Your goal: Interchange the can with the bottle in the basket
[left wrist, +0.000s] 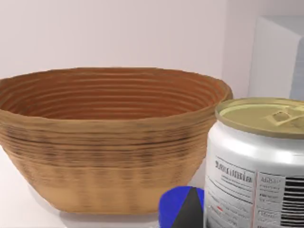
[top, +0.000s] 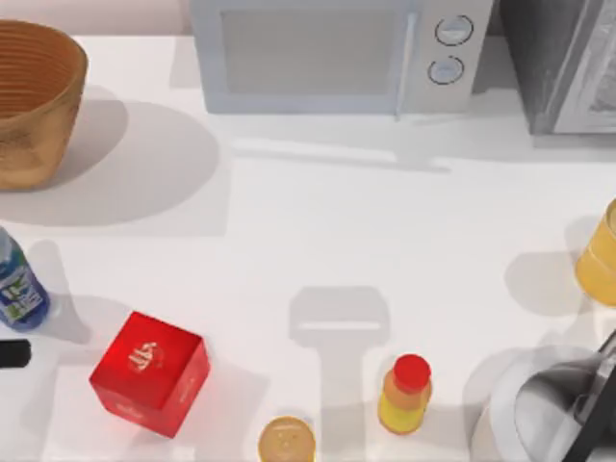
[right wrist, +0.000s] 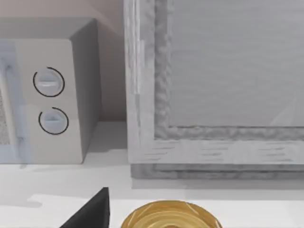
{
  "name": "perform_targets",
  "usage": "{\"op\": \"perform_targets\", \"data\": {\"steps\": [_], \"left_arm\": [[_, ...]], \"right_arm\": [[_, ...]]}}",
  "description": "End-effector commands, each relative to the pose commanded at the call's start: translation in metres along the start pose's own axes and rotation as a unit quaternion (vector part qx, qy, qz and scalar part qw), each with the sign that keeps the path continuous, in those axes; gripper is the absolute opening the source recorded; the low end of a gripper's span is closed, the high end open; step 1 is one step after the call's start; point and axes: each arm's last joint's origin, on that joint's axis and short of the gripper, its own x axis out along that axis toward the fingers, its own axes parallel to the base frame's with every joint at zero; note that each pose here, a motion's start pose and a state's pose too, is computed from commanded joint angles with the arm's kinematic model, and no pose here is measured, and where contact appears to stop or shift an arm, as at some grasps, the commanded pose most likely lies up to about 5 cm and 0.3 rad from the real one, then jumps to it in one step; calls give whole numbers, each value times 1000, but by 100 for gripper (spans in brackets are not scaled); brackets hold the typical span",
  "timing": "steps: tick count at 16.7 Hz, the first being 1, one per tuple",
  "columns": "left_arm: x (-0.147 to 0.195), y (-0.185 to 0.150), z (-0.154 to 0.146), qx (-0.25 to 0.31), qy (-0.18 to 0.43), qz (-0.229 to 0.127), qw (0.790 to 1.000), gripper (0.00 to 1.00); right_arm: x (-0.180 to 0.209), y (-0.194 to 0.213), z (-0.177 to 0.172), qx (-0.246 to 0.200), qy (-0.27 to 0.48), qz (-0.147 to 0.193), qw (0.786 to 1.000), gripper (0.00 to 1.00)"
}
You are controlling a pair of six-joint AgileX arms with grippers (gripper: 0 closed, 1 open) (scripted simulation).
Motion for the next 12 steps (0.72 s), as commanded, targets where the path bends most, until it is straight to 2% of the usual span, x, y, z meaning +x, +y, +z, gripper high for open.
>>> {"op": "perform_targets", "data": {"steps": [7, 9, 12], "left_arm": [[1, 0, 0, 0, 2, -2, 1000, 0], [2, -1, 7, 0, 1, -17, 1000, 0], [11, -6, 28, 0, 0, -64, 998, 0]], "right_arm": [[0, 0, 0, 0, 0, 0, 1000, 100], [0, 0, 0, 0, 0, 0, 1000, 100], [0, 0, 0, 0, 0, 0, 1000, 100]]}}
